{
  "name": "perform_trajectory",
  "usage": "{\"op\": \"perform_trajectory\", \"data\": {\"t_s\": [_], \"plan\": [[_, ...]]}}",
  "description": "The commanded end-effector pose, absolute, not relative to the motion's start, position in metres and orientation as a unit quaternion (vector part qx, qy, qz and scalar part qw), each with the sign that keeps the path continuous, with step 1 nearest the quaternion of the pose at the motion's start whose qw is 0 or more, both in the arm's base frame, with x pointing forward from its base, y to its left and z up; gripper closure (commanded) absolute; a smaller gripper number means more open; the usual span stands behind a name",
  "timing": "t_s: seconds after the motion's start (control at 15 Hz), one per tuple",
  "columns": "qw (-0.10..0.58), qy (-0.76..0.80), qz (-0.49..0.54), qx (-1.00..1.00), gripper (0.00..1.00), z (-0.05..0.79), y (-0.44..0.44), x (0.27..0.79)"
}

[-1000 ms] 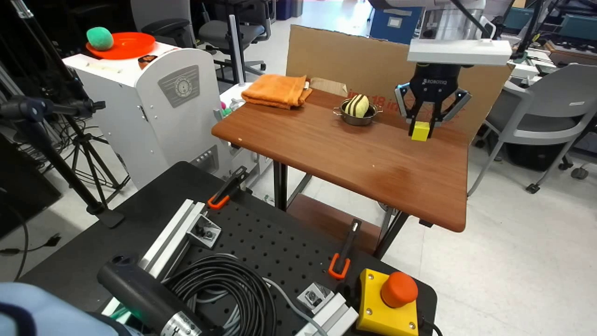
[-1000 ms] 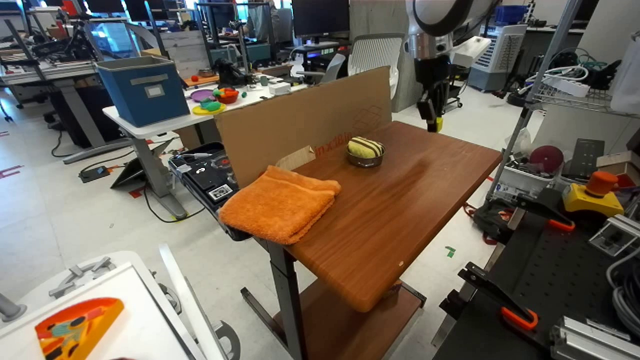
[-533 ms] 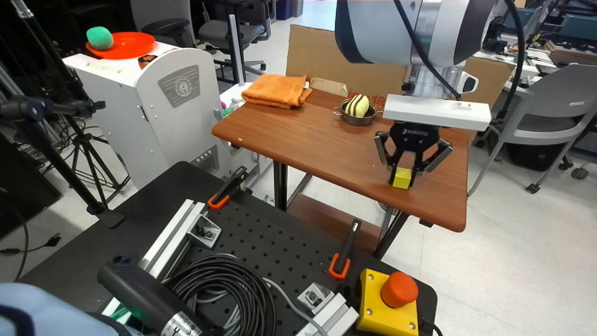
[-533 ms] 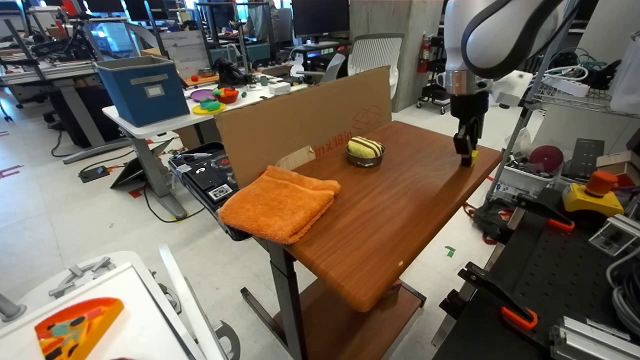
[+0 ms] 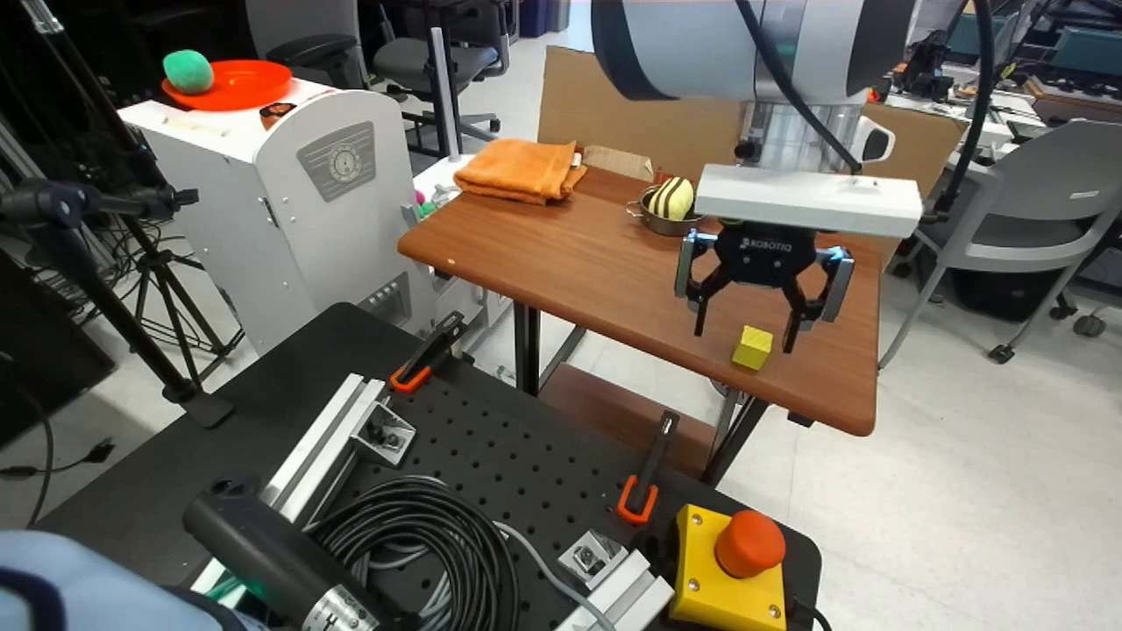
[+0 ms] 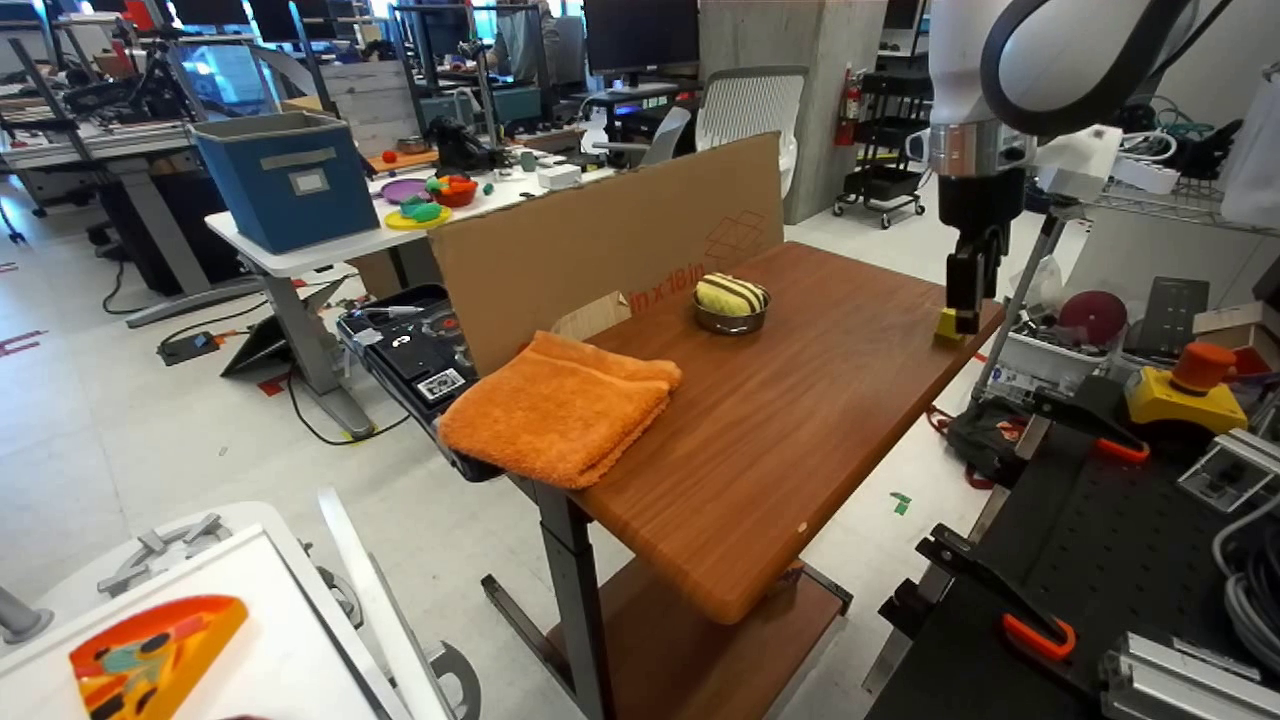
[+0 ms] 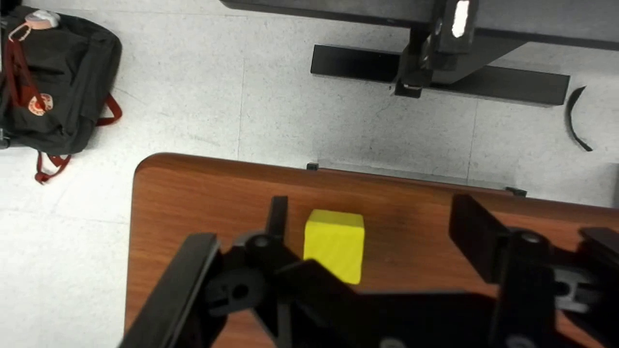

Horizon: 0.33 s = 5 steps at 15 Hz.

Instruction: Move the cube forward

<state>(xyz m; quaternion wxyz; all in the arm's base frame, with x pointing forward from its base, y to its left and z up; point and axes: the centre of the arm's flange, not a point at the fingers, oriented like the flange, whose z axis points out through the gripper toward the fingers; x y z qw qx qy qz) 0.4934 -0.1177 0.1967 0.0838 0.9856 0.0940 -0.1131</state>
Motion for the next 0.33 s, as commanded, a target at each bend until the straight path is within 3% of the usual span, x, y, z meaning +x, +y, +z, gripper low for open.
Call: {"op": "perform_trajectory", "data": {"t_s": [0.0,0.07,0.27], "plan": [[0.109,0.073,-0.132,0.983,0.00,0.260,-0.097,0.473],[0.091,0.086,-0.120,0.985,0.00,0.222,-0.110,0.490],[0.100,0.074,-0.125,0.984,0.00,0.253,-0.100,0.482]]}}
